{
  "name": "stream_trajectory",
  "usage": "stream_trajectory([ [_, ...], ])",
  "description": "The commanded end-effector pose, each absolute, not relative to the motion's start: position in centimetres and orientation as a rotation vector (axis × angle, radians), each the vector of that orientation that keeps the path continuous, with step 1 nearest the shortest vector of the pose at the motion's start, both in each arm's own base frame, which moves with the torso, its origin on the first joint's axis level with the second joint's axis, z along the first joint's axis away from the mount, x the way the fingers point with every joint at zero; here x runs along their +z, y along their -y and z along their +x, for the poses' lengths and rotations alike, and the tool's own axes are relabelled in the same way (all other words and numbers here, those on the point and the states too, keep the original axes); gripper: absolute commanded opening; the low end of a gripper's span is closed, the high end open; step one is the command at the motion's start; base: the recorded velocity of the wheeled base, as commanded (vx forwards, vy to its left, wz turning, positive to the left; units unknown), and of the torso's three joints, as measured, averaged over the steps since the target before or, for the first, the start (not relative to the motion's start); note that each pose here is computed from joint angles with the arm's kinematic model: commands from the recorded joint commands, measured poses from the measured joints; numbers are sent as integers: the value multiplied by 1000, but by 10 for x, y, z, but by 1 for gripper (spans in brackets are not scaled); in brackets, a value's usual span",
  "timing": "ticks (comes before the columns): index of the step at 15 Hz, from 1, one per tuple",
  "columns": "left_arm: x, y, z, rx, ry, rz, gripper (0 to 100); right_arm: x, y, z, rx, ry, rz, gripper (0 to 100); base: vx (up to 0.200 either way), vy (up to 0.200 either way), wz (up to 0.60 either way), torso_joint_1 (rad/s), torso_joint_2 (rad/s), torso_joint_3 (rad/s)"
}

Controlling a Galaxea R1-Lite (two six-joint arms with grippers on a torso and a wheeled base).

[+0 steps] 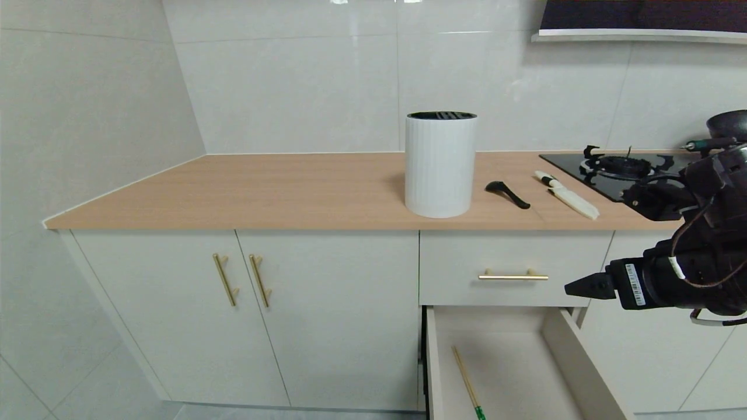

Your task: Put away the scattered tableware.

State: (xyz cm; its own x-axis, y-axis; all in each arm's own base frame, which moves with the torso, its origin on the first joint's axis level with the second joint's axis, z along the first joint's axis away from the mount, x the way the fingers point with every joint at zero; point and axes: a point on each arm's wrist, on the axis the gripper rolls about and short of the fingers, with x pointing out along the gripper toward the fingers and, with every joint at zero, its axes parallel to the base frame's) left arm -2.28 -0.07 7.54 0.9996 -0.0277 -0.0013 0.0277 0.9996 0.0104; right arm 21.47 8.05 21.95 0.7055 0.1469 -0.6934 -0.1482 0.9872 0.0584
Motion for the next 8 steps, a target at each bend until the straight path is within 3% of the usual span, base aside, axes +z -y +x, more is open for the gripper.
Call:
stream_trajectory([
  [1, 75, 1, -23, -28, -1, 11, 100, 218, -81, 216, 164, -777, -3, 100, 0, 0, 0, 183, -461, -276],
  [8, 75, 1, -23, -28, -1, 11, 100, 214, -82, 217, 167, -774, -3, 100, 0, 0, 0, 205, -481, -281],
])
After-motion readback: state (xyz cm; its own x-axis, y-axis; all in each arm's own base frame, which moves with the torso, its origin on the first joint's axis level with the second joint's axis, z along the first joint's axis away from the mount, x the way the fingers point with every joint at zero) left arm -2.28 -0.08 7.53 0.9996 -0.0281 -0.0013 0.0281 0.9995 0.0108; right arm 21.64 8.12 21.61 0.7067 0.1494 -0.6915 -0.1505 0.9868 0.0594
